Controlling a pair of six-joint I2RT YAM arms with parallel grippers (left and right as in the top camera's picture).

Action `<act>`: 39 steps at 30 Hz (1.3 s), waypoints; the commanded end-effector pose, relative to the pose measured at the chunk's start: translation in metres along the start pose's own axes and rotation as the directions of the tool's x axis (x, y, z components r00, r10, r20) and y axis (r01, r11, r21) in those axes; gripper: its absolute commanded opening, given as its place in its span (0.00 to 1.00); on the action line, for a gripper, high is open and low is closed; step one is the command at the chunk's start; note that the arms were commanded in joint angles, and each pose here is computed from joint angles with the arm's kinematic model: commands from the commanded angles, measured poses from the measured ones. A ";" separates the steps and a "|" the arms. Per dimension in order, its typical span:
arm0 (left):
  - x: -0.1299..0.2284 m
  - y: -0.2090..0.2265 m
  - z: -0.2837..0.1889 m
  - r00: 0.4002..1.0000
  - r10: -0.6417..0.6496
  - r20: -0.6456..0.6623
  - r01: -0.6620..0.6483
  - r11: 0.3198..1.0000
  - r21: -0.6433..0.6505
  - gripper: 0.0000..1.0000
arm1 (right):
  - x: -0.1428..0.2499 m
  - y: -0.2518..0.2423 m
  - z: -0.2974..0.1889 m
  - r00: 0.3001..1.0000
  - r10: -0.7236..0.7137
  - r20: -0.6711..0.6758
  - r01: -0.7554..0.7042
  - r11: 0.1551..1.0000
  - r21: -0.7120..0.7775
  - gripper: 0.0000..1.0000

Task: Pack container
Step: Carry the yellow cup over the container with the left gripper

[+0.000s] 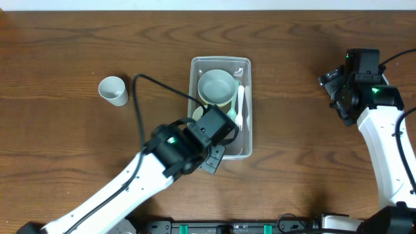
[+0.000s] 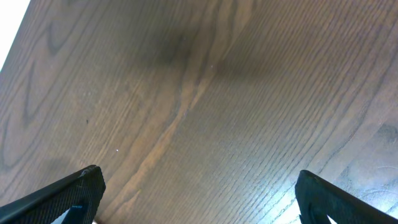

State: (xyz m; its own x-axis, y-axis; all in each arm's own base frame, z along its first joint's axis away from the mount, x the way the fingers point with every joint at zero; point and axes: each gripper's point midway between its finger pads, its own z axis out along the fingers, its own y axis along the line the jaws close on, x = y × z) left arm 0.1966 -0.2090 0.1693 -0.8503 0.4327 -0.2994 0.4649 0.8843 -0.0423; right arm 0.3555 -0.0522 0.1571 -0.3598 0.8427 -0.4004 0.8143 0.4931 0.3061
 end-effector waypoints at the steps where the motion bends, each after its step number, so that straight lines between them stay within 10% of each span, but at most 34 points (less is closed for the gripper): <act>1: -0.003 0.008 0.022 1.000 -0.006 -0.027 0.004 0.997 -0.078 0.06 | -0.003 -0.003 0.000 1.000 0.020 0.015 -0.020 1.000 0.013 0.99; 39: -0.024 -0.005 0.070 0.998 0.041 -0.057 -0.045 0.995 -0.084 0.17 | -0.004 -0.003 0.000 1.000 0.020 0.015 -0.021 1.000 0.012 0.99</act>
State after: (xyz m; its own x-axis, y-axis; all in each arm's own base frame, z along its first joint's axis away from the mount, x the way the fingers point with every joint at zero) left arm 0.2282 -0.2344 0.1071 -0.8658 0.4448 -0.2293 0.4504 0.8923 0.0303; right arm 0.3555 -0.0522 0.1571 -0.3598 0.8427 -0.4004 0.8143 0.4931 0.3061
